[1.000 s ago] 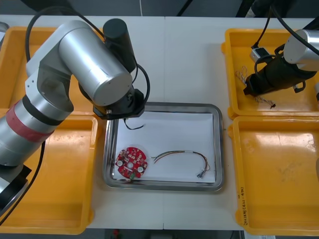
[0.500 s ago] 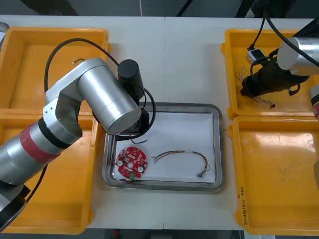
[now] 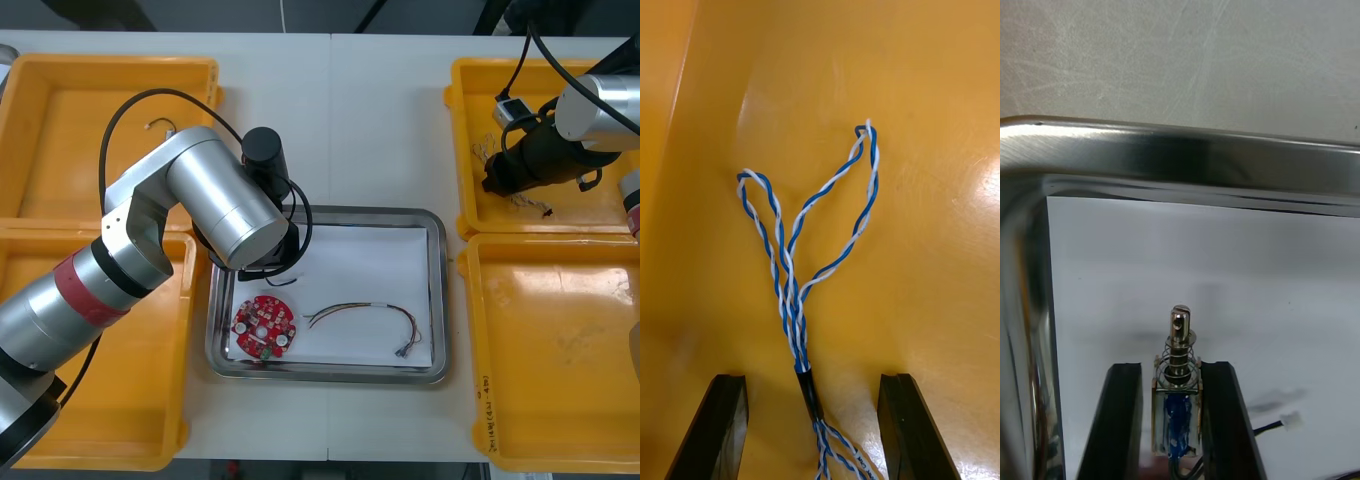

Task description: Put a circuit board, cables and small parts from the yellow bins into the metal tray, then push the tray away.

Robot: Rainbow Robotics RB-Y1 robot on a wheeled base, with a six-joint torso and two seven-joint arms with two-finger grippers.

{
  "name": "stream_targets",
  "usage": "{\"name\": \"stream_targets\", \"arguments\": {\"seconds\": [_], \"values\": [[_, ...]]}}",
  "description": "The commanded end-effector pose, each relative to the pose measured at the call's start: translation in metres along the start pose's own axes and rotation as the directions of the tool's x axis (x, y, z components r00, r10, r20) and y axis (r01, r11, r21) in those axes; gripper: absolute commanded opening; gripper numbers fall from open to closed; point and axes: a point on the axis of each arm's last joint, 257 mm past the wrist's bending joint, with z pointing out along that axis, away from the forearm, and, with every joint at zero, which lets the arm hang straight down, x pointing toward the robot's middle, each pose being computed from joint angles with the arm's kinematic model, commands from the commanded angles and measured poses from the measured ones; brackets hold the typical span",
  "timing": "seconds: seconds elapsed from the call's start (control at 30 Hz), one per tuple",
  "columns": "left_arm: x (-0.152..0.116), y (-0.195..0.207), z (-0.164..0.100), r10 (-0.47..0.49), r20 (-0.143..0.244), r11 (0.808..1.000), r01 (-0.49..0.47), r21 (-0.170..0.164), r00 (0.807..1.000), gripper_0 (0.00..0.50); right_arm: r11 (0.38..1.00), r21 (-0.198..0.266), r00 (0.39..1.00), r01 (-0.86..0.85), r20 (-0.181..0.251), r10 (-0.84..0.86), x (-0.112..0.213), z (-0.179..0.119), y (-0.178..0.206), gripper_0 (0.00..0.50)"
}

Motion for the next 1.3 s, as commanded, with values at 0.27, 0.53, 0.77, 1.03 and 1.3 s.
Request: {"name": "stream_targets", "arguments": {"seconds": [0.27, 0.53, 0.77, 1.03, 1.3], "values": [[0.004, -0.007, -0.007, 0.038, 0.016, 0.999, -0.038, 0.002, 0.999, 0.5, 0.999, 0.001, 0.998, 0.039, -0.058, -0.039, 0.031, 0.014, 0.003, 0.373], [-0.008, 0.011, -0.052, 0.003, 0.021, 1.0, -0.003, 0.011, 1.0, 0.5, 0.999, -0.002, 0.996, 0.032, -0.079, -0.033, 0.036, 0.014, 0.003, 0.0], [-0.024, 0.04, -0.094, -0.032, 0.045, 0.999, 0.031, 0.019, 0.998, 0.5, 1.0, 0.0, 0.998, 0.021, -0.06, -0.021, 0.031, 0.008, -0.005, 0.0], [-0.062, 0.078, -0.135, -0.105, 0.103, 0.993, 0.1, 0.056, 0.989, 0.5, 0.999, 0.01, 0.998, 0.034, -0.057, -0.034, 0.02, -0.043, -0.017, 0.0], [-0.1, 0.118, -0.157, -0.135, 0.159, 0.991, 0.132, 0.033, 0.978, 0.5, 1.0, 0.012, 1.0, 0.001, -0.031, 0.0, 0.016, -0.109, -0.037, 0.0]]}}
